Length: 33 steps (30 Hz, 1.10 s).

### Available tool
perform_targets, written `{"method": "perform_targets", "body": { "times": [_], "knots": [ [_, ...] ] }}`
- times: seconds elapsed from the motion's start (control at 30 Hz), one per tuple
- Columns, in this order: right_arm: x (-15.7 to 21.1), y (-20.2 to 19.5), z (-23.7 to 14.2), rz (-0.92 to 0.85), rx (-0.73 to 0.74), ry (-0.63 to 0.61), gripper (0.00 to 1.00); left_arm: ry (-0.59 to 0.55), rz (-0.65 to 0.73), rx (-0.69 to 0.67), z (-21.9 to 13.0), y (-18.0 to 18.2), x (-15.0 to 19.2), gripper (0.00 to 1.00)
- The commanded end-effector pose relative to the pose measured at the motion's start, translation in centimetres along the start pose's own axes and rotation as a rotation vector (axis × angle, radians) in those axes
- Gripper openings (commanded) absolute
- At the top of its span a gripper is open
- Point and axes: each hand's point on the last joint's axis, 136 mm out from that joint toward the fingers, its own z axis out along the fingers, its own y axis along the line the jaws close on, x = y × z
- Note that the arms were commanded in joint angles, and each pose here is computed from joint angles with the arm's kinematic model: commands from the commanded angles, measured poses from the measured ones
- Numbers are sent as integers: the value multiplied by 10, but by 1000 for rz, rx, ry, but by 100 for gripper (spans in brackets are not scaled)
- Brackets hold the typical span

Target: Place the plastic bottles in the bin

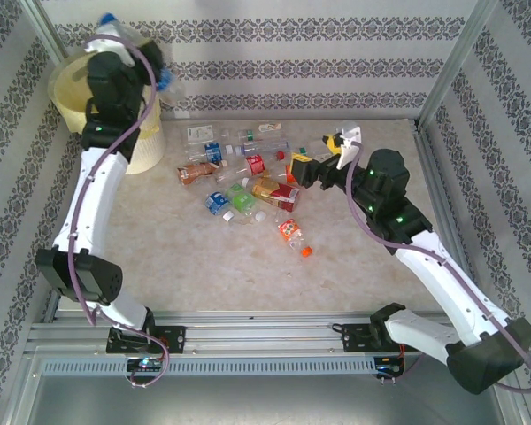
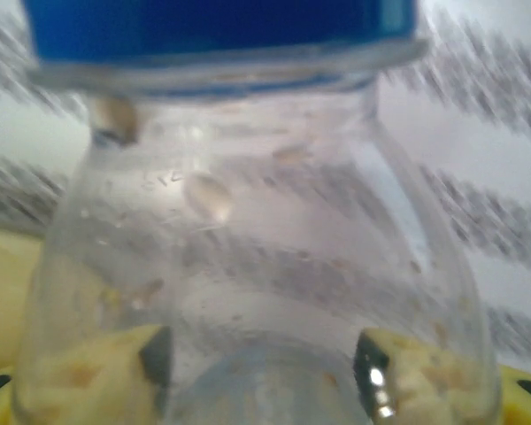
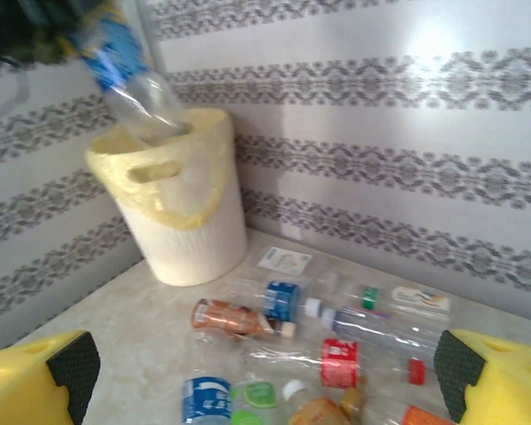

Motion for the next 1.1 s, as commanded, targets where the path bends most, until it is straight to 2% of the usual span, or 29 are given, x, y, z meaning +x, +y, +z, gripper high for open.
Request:
{"method": "perform_targets", "body": {
  "times": [0.0,0.13,0.27,0.4,0.67,0.83,1.0,1.07],
  "knots": [
    [7,-22,-4,39,99,-12,98,-221,136,-224,-2,45,-57,57],
    [5,-30,-7,69,130,-26,98,-232,126,-308,27,88,-59,57],
    [4,-31,-8,80,139,-22,98,-132,-14,-350,67,137,-30,56],
    [4,-33,-11,73,157,-4,98,-4,-112,-341,96,169,1,56],
    [10,-39,-14,81,182,24,98,224,-126,-169,119,154,66,56],
    [15,-38,-10,83,173,50,98,340,-185,-138,112,148,92,55],
    [21,-38,-4,85,158,82,98,442,-257,-68,105,125,113,54],
    [24,-37,-1,89,150,95,98,465,-239,-72,104,119,121,59]
  ]
}}
